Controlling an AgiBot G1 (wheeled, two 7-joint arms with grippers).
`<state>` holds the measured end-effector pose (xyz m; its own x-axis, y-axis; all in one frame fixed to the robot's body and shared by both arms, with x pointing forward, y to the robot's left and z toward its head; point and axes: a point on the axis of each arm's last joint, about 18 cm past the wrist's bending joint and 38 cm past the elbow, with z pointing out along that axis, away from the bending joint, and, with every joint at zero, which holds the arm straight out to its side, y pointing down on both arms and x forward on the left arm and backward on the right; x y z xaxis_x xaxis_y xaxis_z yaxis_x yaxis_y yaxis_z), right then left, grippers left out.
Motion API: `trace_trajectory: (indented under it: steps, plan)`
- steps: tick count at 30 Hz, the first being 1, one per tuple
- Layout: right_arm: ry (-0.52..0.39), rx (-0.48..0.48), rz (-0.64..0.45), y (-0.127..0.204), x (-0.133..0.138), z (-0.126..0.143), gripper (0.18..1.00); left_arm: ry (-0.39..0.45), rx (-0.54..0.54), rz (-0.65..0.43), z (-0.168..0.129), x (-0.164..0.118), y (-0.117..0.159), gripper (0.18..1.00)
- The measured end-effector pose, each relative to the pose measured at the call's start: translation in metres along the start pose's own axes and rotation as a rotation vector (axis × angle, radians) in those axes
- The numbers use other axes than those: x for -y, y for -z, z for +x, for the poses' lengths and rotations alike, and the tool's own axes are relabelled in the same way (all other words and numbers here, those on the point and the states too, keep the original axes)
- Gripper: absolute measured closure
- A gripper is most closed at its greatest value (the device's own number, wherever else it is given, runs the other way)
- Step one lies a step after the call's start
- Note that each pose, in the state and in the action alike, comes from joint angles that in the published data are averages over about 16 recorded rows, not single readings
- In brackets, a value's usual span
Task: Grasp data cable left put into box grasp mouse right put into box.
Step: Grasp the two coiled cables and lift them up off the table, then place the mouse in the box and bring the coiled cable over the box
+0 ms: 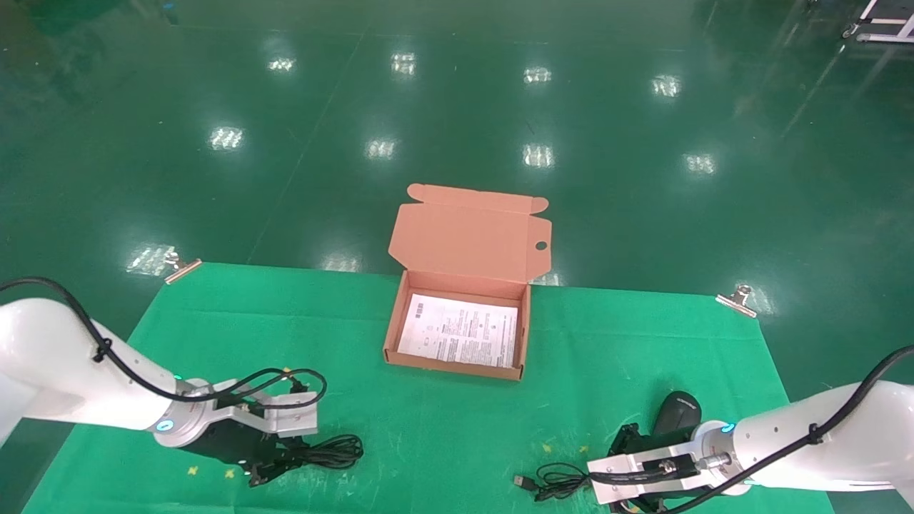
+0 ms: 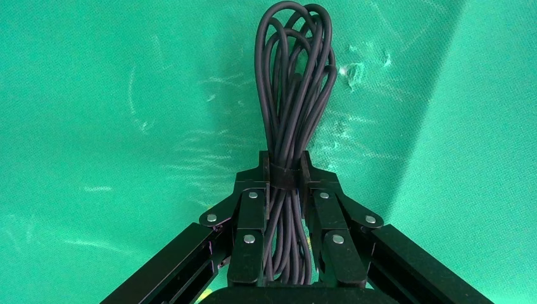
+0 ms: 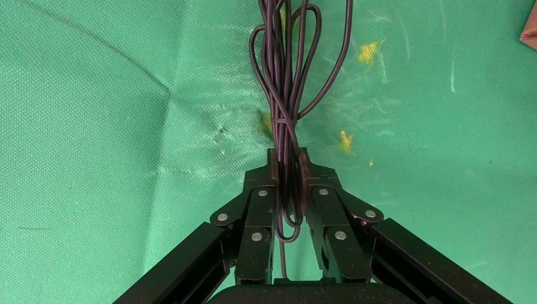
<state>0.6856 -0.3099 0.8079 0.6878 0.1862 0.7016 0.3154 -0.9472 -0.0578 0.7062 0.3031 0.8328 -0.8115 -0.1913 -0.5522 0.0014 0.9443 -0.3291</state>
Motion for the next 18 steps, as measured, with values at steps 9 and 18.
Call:
trace_trajectory:
  steps: [9, 18]
  plan:
    - [-0.055, -0.130, 0.002, 0.044, -0.011, 0.037, 0.946, -0.034, 0.060, 0.027, -0.020, 0.000, 0.032, 0.917]
    - [-0.058, -0.413, 0.034, 0.135, 0.002, 0.117, 0.953, -0.106, 0.253, 0.107, -0.066, 0.025, 0.102, 0.923]
